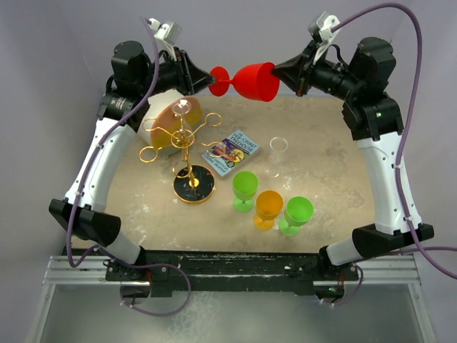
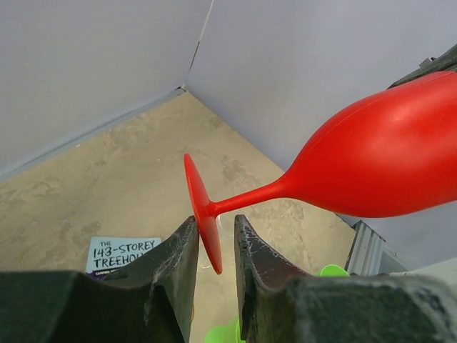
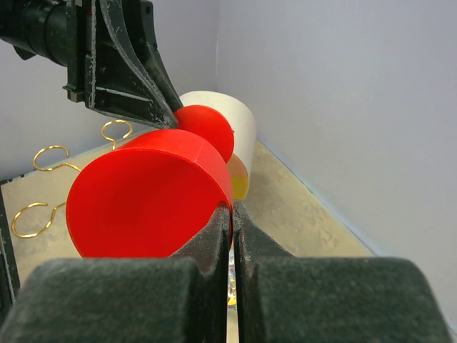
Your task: Place the wine glass upside down on the wine glass rack
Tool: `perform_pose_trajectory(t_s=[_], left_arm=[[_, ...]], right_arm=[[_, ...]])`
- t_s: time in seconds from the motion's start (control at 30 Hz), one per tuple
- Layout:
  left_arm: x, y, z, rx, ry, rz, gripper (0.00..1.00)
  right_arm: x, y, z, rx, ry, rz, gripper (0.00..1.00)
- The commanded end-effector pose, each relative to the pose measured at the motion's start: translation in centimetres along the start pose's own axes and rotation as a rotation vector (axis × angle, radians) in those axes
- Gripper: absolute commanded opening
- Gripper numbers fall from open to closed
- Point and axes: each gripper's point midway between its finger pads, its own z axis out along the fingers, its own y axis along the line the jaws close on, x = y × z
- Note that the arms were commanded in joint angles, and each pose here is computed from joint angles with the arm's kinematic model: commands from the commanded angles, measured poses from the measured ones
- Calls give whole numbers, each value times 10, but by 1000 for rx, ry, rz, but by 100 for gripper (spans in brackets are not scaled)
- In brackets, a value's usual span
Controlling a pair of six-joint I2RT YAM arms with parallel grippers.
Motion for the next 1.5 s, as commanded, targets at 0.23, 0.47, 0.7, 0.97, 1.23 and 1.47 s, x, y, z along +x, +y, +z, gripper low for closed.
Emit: perform_pose_trajectory(t_s=[0.23, 0.47, 0.7, 0.97, 1.23, 1.47], left_arm=[[-12, -10, 3, 6, -30, 3, 23], [-9, -6, 6, -7, -23, -13, 25], [-12, -9, 5, -2, -31, -4, 0], [-27, -11, -12, -52, -70, 86, 0], [-57, 8, -52, -222, -141, 187, 0], [-99, 37, -119, -564, -220, 423, 0]], right_arm=[[-24, 9, -7, -10, -73, -49, 0], [-22, 9, -5, -19, -70, -46, 0], [-19, 9, -5, -15, -64, -48, 0], [-10, 10, -15, 11, -30, -91, 39], [-12, 9, -35, 75, -4, -143, 58], [-10, 7, -47, 125, 17, -179, 59]])
